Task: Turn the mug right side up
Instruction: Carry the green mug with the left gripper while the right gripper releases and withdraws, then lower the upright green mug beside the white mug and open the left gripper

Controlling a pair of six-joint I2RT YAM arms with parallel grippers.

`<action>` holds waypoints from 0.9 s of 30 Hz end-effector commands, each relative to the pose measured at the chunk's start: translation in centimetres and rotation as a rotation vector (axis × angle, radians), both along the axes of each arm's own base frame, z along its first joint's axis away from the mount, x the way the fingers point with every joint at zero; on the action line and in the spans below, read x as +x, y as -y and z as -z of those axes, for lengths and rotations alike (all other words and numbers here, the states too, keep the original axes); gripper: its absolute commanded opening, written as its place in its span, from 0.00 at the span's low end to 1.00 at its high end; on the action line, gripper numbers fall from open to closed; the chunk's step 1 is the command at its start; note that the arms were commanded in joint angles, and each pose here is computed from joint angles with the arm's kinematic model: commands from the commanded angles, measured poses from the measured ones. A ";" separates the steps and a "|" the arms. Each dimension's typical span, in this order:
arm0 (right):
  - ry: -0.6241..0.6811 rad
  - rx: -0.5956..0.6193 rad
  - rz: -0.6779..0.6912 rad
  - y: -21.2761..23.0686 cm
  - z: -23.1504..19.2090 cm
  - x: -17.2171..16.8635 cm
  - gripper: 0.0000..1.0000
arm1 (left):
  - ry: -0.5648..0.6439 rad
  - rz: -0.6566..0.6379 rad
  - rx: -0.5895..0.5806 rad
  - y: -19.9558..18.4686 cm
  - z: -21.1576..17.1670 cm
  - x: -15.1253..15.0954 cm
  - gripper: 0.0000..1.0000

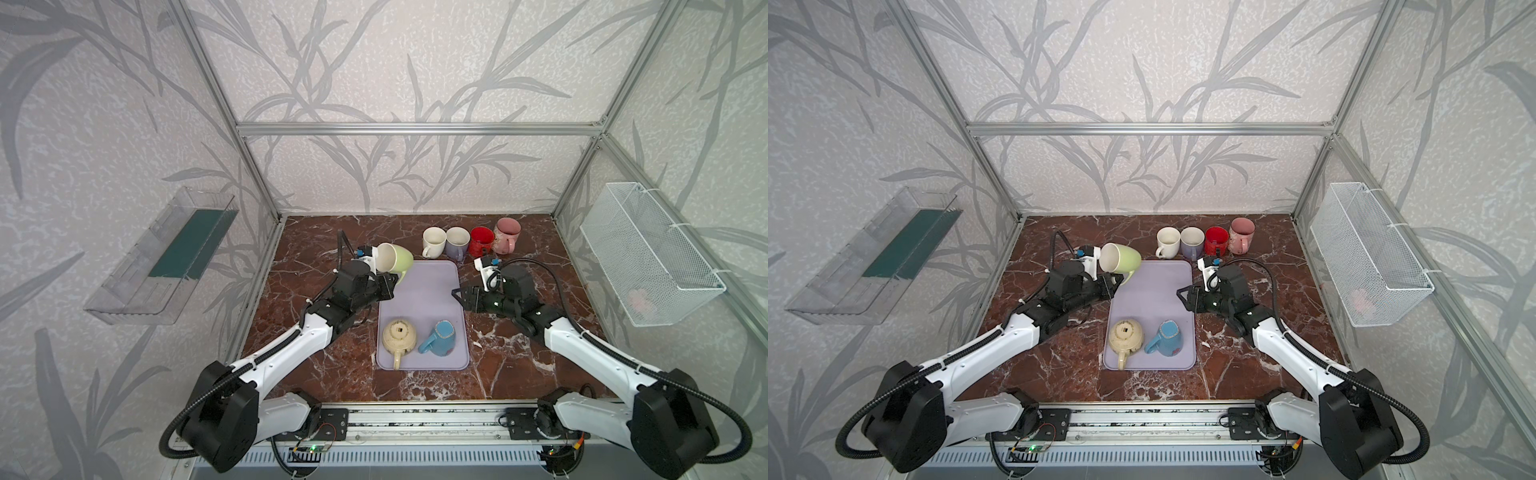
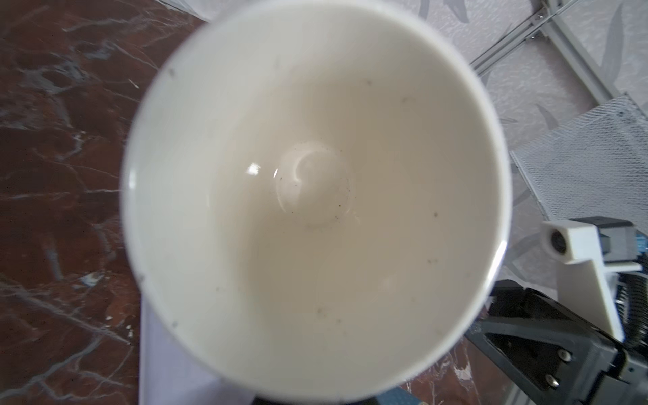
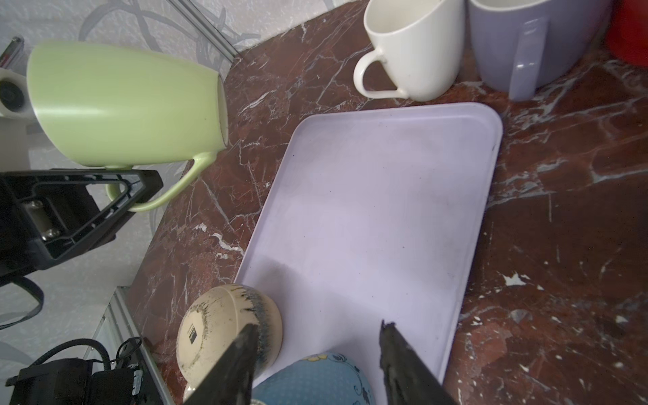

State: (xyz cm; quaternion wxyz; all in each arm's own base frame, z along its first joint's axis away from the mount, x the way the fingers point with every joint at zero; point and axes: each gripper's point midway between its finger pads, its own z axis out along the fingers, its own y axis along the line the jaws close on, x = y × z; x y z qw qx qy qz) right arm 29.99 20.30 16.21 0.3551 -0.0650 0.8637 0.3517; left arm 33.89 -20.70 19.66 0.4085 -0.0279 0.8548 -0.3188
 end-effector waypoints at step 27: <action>0.011 0.055 0.003 -0.4 -0.1 -1.0 0.57 | -0.068 0.038 0.524 0.1 1.9 14.1 0.00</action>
